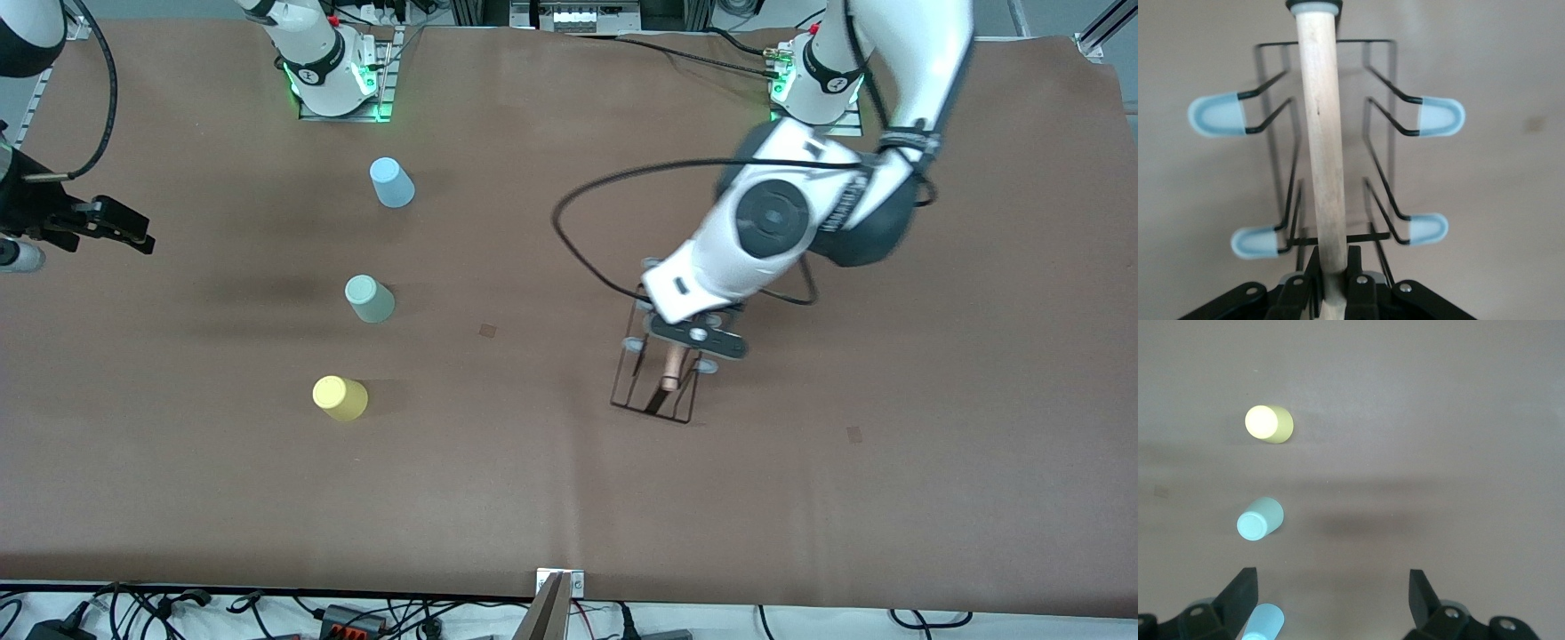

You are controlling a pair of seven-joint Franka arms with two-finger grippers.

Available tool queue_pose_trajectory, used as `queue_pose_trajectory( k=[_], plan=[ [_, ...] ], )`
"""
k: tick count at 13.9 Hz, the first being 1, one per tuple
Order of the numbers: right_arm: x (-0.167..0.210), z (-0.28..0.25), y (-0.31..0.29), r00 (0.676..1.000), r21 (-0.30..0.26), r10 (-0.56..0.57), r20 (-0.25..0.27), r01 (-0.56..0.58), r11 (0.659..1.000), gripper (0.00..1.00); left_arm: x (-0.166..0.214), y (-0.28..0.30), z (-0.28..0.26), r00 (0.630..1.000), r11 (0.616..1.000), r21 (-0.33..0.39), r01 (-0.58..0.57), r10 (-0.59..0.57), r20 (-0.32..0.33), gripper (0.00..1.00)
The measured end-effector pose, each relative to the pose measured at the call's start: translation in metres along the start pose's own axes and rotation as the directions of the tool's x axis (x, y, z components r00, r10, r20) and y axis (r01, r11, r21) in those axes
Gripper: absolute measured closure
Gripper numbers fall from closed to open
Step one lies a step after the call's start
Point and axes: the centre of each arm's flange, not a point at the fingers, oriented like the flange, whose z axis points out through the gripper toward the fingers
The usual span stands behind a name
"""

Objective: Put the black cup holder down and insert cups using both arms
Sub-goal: 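Lift and carry the holder toward the table middle with the left gripper, then lower the holder onto the table while the right gripper reaches the cups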

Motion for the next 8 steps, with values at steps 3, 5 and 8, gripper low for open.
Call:
queue_pose_trajectory(
  k=[3,5,8],
  plan=[
    [0.009,0.029,-0.010,0.998,0.002,-0.018,0.056,0.018,1.000,0.00,0.004,0.070,0.021,0.997,0.998,-0.046,0.045,-0.047,-0.057,0.84],
    [0.015,0.045,-0.030,0.995,0.003,-0.051,0.084,0.051,0.999,0.00,0.007,0.102,0.037,0.994,0.995,-0.079,0.062,-0.069,-0.088,0.84],
    [0.019,0.066,-0.074,0.986,0.002,-0.114,0.120,0.114,0.993,0.00,0.008,0.136,0.065,0.981,0.981,-0.135,0.138,-0.155,-0.121,0.84]
  ],
)
